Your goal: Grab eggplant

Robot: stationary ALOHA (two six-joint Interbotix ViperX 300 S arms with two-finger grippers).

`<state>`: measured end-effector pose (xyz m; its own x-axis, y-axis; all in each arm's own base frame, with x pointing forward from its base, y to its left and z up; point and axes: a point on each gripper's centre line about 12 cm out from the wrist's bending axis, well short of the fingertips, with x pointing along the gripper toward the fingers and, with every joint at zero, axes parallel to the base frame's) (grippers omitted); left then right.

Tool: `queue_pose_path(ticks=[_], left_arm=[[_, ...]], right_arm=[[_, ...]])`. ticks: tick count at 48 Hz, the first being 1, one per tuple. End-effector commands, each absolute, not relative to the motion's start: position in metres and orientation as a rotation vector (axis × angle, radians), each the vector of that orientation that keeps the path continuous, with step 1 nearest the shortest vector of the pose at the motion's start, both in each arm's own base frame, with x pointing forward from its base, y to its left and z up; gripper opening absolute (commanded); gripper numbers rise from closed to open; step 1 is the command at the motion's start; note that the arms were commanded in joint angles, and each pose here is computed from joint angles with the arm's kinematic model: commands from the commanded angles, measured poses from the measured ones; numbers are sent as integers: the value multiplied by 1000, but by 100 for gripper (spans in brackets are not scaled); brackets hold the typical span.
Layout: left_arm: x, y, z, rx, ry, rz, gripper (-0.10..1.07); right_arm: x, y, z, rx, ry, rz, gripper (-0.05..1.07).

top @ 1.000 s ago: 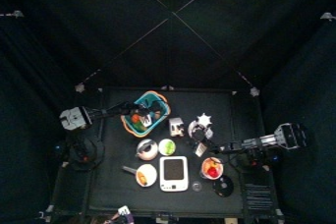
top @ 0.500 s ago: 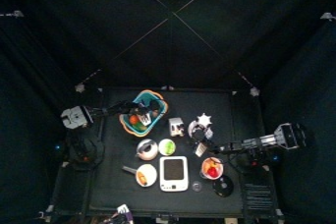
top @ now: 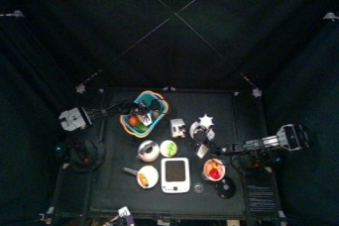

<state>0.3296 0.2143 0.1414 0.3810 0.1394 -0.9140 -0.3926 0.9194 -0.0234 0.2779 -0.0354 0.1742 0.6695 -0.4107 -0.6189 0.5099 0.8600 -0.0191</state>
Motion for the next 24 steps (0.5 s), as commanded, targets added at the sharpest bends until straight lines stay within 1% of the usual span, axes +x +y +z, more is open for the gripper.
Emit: queue_pose_path(ticks=[1, 7, 19, 24], left_arm=[[333, 218, 167, -224, 1067, 360, 58], [332, 218, 177, -216, 1044, 365, 58], [332, 218, 180, -213, 1037, 368, 58], [331, 219, 186, -207, 1022, 372, 58]], right_arm=[[283, -35, 184, 167, 627, -516, 91], [283, -35, 184, 167, 627, -516, 91], [283, -35, 184, 167, 627, -516, 91], [283, -35, 183, 166, 628, -516, 91]])
